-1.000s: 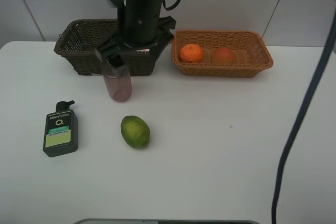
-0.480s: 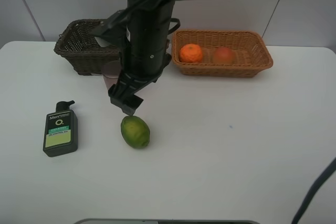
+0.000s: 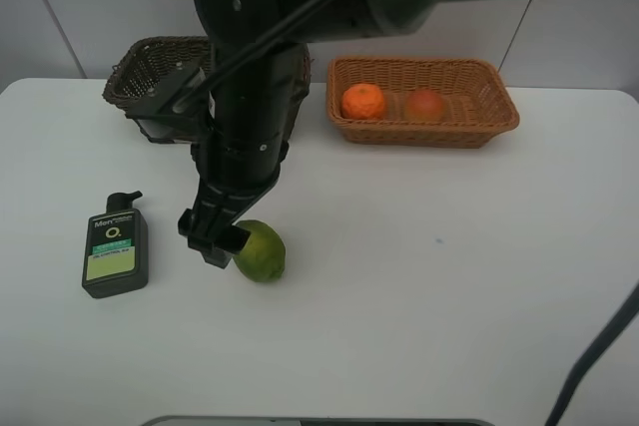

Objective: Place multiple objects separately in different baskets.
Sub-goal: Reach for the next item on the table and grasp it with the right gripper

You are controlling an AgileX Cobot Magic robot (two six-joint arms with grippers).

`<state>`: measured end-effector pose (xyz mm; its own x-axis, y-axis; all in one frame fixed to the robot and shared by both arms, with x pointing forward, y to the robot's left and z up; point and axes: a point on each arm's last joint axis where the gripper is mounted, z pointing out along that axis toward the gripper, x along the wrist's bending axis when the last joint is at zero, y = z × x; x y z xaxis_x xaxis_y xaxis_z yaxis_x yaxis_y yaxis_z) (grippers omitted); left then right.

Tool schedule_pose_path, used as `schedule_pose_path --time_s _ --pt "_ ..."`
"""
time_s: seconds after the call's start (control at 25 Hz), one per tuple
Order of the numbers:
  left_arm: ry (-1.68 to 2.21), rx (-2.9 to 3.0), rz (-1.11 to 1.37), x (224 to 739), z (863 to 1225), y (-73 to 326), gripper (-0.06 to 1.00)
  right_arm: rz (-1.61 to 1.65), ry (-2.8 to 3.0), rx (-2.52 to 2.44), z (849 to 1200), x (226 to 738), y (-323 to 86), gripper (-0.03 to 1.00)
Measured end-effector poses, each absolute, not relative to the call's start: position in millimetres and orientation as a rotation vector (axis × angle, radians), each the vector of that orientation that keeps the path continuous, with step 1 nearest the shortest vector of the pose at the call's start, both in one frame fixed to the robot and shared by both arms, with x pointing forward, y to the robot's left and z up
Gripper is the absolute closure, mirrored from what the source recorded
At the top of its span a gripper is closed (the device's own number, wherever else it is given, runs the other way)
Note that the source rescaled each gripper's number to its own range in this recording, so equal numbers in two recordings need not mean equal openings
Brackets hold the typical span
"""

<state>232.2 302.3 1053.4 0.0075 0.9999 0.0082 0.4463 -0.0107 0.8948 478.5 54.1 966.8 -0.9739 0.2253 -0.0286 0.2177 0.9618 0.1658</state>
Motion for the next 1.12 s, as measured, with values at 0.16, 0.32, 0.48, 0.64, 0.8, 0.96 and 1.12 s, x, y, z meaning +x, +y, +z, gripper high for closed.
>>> schedule_pose_path --time_s 0.16,0.32,0.48,0.64,0.8,0.96,1.12 --pt "1.532 1.552 0.957 232 1053 302 -0.03 0.258 3.047 0.469 952 479 54 0.0" --pt "1.532 1.552 0.957 232 1053 302 -0.03 0.263 2.998 0.592 949 482 53 0.0" --pt "1.532 1.552 0.957 232 1053 302 -0.03 0.24 2.983 0.698 935 484 55 0.0" --pt "1.532 1.552 0.957 232 1053 302 -0.03 0.199 2.953 0.816 920 486 56 0.0" --pt "1.532 1.552 0.957 232 1053 302 -0.03 0.175 2.91 0.857 913 490 55 0.0" --pt "1.532 1.552 0.957 232 1053 302 -0.03 0.201 2.9 0.874 911 491 57 0.0" --pt "1.532 1.552 0.957 232 1053 302 -0.03 0.197 2.897 0.924 900 491 59 0.0"
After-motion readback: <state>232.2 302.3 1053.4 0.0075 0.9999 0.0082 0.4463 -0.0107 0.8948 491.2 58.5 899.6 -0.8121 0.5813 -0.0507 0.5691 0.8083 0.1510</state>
